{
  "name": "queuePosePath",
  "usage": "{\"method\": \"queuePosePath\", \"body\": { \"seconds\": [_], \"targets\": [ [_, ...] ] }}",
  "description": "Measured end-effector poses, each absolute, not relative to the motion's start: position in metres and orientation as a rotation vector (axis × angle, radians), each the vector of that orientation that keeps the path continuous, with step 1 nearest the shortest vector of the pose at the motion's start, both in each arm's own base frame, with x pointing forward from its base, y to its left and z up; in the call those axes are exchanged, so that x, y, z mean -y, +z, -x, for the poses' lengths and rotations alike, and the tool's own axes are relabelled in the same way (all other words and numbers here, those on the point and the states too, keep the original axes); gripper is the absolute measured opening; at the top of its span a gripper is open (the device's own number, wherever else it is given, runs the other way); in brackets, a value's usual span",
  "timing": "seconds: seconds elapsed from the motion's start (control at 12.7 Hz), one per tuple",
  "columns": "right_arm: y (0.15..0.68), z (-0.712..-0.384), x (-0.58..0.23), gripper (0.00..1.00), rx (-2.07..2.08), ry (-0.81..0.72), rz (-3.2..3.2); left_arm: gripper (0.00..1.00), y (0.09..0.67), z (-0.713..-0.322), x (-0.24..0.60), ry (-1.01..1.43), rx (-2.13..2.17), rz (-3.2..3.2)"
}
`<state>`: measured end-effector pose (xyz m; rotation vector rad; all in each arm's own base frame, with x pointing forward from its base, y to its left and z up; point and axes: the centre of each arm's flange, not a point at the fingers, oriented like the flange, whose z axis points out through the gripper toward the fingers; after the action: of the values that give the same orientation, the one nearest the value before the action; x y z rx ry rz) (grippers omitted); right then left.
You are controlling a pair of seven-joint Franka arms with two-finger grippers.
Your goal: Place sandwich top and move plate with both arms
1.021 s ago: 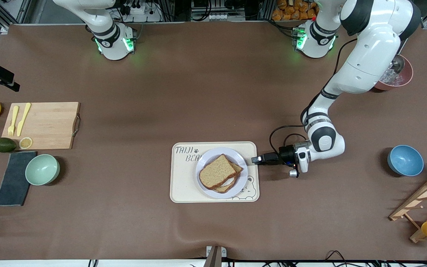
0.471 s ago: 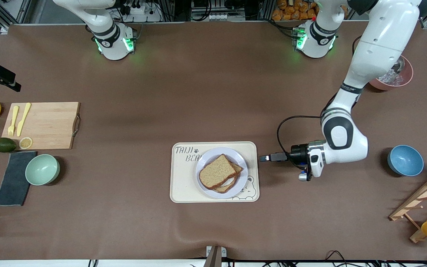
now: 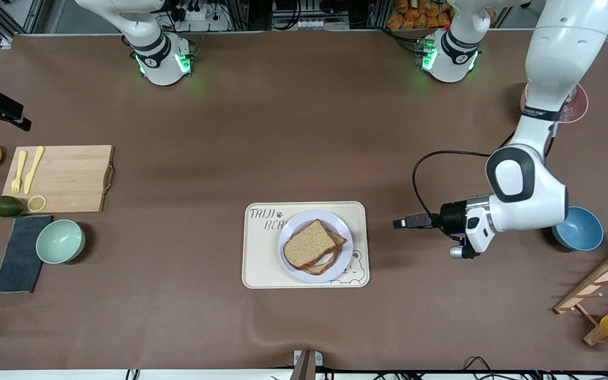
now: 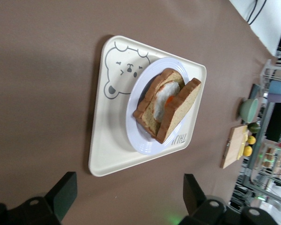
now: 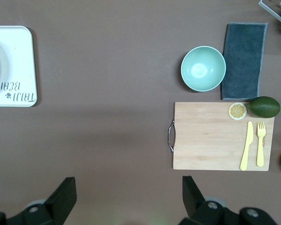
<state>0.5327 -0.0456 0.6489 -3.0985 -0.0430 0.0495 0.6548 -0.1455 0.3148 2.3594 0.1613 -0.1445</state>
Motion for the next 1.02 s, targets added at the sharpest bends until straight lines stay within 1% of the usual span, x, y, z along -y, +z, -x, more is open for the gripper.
{"method": "queuePosePath", "body": {
  "seconds": [0.31, 0.47, 0.79, 1.02],
  "targets": [
    [0.647, -0.534, 0.044, 1.00, 0.046, 0.054, 3.098, 1.00, 0.408, -0.661, 0.123, -0.214, -0.047, -2.575],
    [0.647, -0.534, 0.044, 1.00, 0.047, 0.054, 3.098, 1.00, 0.457, -0.658, 0.116, -0.205, 0.006, -2.668],
    [0.647, -0.534, 0.044, 1.00, 0.047, 0.054, 3.098, 1.00, 0.538, -0.632, 0.091, -0.076, 0.127, -2.973],
    [0.647, -0.534, 0.044, 1.00, 0.047, 0.055, 3.098, 1.00, 0.583, -0.611, 0.075, -0.001, 0.153, -3.128]
  ]
}}
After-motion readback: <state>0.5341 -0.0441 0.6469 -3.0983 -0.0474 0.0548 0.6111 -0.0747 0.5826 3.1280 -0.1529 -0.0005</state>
